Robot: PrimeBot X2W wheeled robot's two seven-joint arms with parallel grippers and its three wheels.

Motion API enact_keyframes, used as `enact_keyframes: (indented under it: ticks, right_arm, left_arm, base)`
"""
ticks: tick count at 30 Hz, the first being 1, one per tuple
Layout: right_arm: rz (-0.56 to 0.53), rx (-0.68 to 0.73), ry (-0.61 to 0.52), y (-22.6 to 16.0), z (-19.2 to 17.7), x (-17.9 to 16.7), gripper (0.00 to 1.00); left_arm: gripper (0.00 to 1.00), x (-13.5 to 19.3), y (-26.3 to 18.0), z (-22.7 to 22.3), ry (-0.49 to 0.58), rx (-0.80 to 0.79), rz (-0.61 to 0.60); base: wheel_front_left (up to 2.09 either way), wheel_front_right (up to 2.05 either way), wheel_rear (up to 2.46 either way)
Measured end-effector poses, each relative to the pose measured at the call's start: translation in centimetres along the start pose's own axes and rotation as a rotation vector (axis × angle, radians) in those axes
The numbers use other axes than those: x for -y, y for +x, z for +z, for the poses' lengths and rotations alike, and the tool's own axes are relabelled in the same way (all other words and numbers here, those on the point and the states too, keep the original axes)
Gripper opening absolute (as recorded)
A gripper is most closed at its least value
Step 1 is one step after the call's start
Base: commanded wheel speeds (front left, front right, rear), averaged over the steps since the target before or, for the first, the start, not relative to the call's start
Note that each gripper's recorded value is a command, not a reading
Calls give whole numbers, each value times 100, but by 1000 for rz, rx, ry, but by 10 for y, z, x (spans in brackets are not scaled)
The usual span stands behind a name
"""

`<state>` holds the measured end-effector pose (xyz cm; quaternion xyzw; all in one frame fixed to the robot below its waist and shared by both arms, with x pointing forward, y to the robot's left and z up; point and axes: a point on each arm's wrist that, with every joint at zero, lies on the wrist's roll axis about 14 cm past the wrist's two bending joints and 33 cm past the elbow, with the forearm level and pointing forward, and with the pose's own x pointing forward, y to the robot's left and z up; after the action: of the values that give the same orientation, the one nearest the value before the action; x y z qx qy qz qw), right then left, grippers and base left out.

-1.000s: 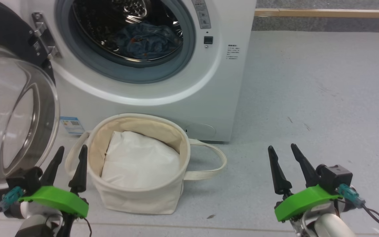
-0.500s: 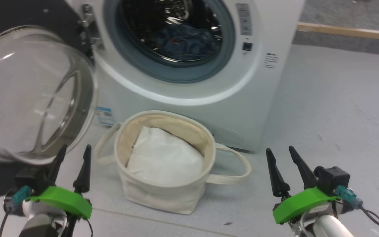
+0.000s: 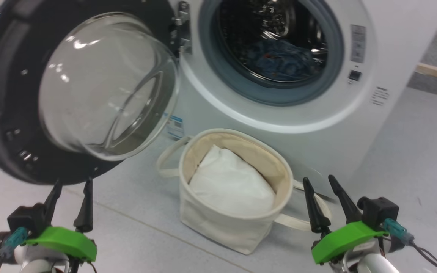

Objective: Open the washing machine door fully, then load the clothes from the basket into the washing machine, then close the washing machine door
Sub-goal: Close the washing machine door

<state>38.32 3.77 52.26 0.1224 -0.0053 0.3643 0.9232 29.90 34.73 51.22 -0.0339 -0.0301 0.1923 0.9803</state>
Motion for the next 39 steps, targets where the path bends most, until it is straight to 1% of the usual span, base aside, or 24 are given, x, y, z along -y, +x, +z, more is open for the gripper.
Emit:
enact_keyframes:
  ticks: [8,13,16,20,25,39]
  right_arm:
    - [108,-40,7,15,-13,-35,100]
    - [149,-70,21,24,-24,-44,100]
    - [176,-63,24,33,-22,-49,100]
    - [205,-63,26,42,-22,-55,100]
    - [212,-76,35,44,-27,-56,100]
    - [202,-74,40,47,-27,-52,100]
  left_arm:
    - [100,-47,-35,-3,-11,-1,132]
    - [100,-59,-42,-2,-5,0,171]
    - [100,-66,-43,2,0,12,193]
    - [100,-71,-49,0,4,5,214]
    - [100,-75,-54,-3,6,-5,229]
    - [100,-68,-51,-8,-21,-14,215]
  base:
    - [0,0,0]
    - [0,0,0]
    - [0,0,0]
    - [0,0,0]
    - [0,0,0]
    - [0,0,0]
